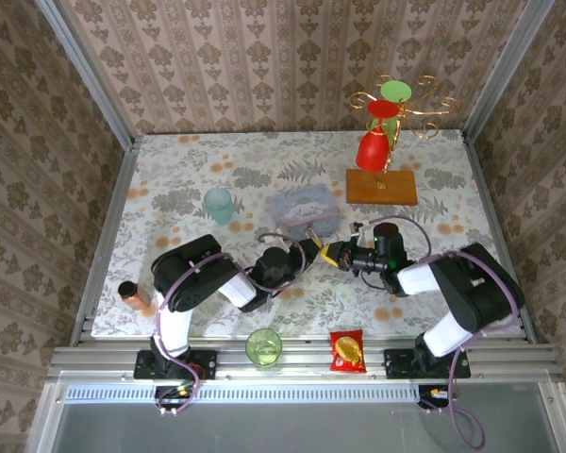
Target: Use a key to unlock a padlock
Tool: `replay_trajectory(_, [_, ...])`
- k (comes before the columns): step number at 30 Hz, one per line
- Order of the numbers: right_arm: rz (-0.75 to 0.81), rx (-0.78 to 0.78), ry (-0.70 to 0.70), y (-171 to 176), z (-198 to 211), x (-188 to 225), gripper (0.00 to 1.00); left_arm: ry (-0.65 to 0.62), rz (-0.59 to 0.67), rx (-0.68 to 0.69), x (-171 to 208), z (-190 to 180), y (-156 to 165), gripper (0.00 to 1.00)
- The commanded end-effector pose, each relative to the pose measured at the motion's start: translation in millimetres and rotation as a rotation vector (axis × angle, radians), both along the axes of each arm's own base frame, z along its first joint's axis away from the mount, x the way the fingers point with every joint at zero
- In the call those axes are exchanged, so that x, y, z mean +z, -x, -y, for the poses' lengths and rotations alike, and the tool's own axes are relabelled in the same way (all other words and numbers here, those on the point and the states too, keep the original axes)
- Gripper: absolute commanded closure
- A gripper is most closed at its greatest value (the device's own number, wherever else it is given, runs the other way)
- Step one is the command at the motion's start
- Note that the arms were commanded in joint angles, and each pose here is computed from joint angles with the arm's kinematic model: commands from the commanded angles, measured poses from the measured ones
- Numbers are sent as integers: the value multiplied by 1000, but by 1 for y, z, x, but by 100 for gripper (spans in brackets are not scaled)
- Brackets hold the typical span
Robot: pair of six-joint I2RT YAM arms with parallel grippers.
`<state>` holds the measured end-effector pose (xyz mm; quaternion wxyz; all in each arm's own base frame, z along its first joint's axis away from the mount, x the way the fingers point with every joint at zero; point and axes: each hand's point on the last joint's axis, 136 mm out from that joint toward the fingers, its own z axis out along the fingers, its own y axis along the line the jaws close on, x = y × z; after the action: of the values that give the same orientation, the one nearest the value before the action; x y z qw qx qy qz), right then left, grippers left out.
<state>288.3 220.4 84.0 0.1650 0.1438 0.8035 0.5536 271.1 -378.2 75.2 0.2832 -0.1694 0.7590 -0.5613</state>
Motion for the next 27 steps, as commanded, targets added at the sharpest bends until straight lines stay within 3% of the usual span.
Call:
replay_trajectory(1, [18, 35, 173, 17, 15, -13, 100, -80, 12, -30, -20, -7, 2, 100])
replay_trajectory(9, [47, 115, 356, 34, 30, -7, 100, -247, 12, -65, -35, -17, 8, 100])
replay_trajectory(10, [49, 121, 359, 35, 30, -7, 100, -273, 10, -69, -36, -19, 9, 97])
replay_trajectory(13, [55, 124, 366, 34, 30, -7, 100, -319, -5, -64, -40, -28, 13, 67])
replay_trajectory(14, [66, 126, 362, 33, 29, -5, 100, -334, -7, -64, -41, -31, 15, 61])
replay_trajectory(16, [105, 140, 348, 33, 26, 2, 100, -360, -11, -61, -41, -35, 20, 52])
replay_trajectory(18, [168, 168, 330, 35, 22, 15, 100, -381, -3, -53, -39, -40, 24, 49])
replay_trajectory(23, [299, 253, 379, 50, 21, 42, 100, -425, 118, -3, 3, -62, 27, 44])
replay_trajectory(27, [386, 341, 369, 65, 11, 61, 100, -489, 359, -108, 74, -59, 32, 41])
